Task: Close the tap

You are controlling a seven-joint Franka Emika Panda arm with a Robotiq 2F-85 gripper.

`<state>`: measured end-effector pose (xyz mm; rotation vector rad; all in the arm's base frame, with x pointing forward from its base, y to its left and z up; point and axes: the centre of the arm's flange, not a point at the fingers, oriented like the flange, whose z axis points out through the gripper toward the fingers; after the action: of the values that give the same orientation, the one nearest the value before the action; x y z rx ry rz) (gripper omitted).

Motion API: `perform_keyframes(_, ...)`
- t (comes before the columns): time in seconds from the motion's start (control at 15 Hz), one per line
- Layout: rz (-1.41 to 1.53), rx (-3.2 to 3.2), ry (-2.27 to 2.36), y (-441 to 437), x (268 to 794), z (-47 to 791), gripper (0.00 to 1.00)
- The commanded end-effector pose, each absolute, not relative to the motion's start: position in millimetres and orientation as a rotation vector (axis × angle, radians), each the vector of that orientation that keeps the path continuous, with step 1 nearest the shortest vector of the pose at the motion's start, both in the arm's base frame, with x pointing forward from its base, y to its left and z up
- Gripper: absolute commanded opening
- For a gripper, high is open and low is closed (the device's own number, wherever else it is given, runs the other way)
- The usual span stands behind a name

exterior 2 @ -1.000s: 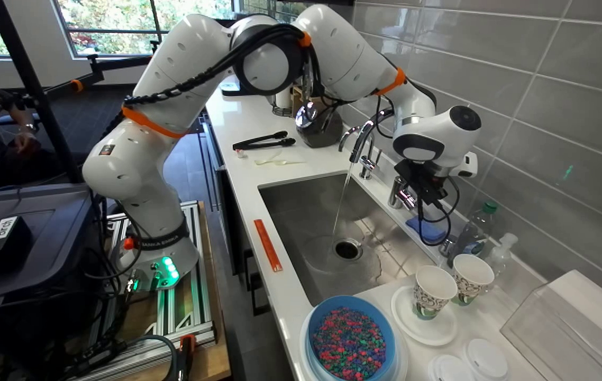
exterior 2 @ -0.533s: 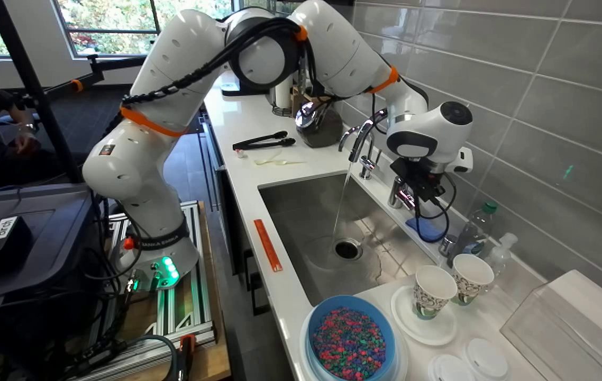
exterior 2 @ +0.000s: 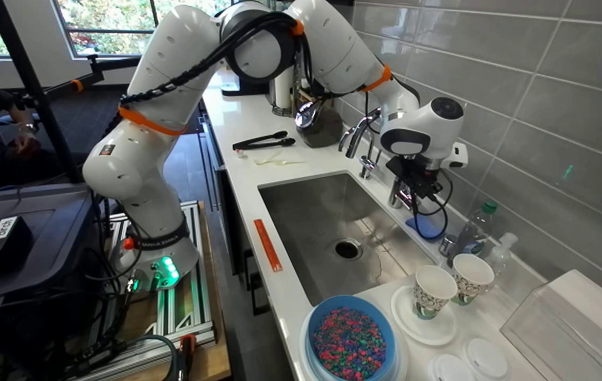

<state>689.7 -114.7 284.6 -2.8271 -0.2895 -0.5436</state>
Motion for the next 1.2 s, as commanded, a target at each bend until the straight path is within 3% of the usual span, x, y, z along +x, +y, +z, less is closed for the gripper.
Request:
perform_keyframes(0.0,-0.510,-2.803,-0.306,-88,664,316,0.03)
perform_keyframes(0.8,-0.538,-2.809,-0.302,-88,660,322,0.03)
perform_keyframes(0.87,-0.539,-2.811,-0.297,-89,660,323,0.12)
perform_keyframes(0.93,-0.541,-2.813,-0.293,-90,660,323,0.38)
perform_keyframes(1.07,-0.552,-2.807,-0.278,-90,662,328,0.43)
perform_keyframes(1.13,-0.568,-2.799,-0.271,-90,663,337,0.51)
